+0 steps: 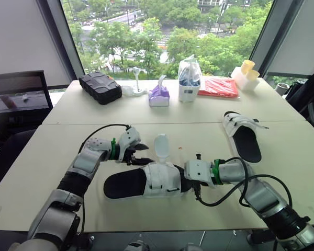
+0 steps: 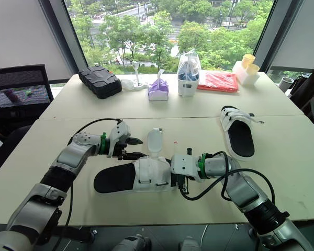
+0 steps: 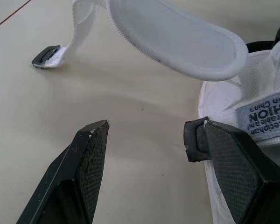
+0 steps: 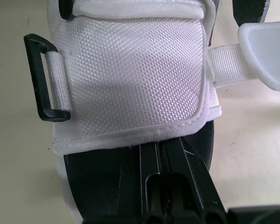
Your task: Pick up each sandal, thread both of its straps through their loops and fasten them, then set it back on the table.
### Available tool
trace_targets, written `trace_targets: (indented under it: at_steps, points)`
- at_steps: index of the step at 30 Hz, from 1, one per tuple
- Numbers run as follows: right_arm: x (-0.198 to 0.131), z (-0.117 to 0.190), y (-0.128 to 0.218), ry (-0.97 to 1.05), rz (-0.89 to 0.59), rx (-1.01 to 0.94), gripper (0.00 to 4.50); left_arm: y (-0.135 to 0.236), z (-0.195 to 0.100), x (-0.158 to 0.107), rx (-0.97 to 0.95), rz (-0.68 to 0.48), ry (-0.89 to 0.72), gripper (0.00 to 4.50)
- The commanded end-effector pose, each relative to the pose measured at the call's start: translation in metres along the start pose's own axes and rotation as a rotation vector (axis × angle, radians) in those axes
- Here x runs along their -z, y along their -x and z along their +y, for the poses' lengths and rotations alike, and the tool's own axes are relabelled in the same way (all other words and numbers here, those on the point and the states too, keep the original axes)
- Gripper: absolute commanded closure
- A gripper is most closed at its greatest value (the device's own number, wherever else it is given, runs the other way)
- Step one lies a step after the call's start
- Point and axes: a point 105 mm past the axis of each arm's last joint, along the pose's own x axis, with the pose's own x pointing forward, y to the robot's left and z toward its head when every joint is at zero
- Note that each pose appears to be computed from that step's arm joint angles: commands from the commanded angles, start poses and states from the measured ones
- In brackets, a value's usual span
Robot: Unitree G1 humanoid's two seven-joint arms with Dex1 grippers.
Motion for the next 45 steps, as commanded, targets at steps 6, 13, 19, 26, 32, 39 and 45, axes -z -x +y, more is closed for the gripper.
trace_targets:
  at_steps: [6,13,19,26,32,39,45]
  points:
    - [0.013,0.008,-0.002,-0.027,0.053,-0.023,4.5,0.023,0.033,-0.044,-0.088,-0.275,0.312,1.13]
    - [0.012,0.007,-0.002,-0.028,0.051,-0.023,4.5,0.029,0.018,-0.065,0.061,-0.405,0.56,1.13]
    - [0.013,0.007,-0.003,-0.027,0.054,-0.021,4.5,0.018,0.002,-0.057,0.14,-0.377,0.704,1.13]
    - [0.013,0.005,-0.003,-0.024,0.058,-0.015,4.5,-0.003,-0.008,-0.038,0.135,-0.282,0.727,1.13]
    - [0.013,0.003,-0.004,-0.018,0.059,-0.007,4.5,-0.029,-0.012,-0.055,0.199,-0.323,0.781,1.13]
    - [0.014,-0.001,-0.003,-0.007,0.068,0.01,4.5,-0.046,0.003,-0.068,0.177,-0.347,0.858,1.13]
    - [0.015,-0.001,-0.002,-0.011,0.073,0.017,4.5,-0.051,0.019,-0.077,0.114,-0.412,0.96,1.13]
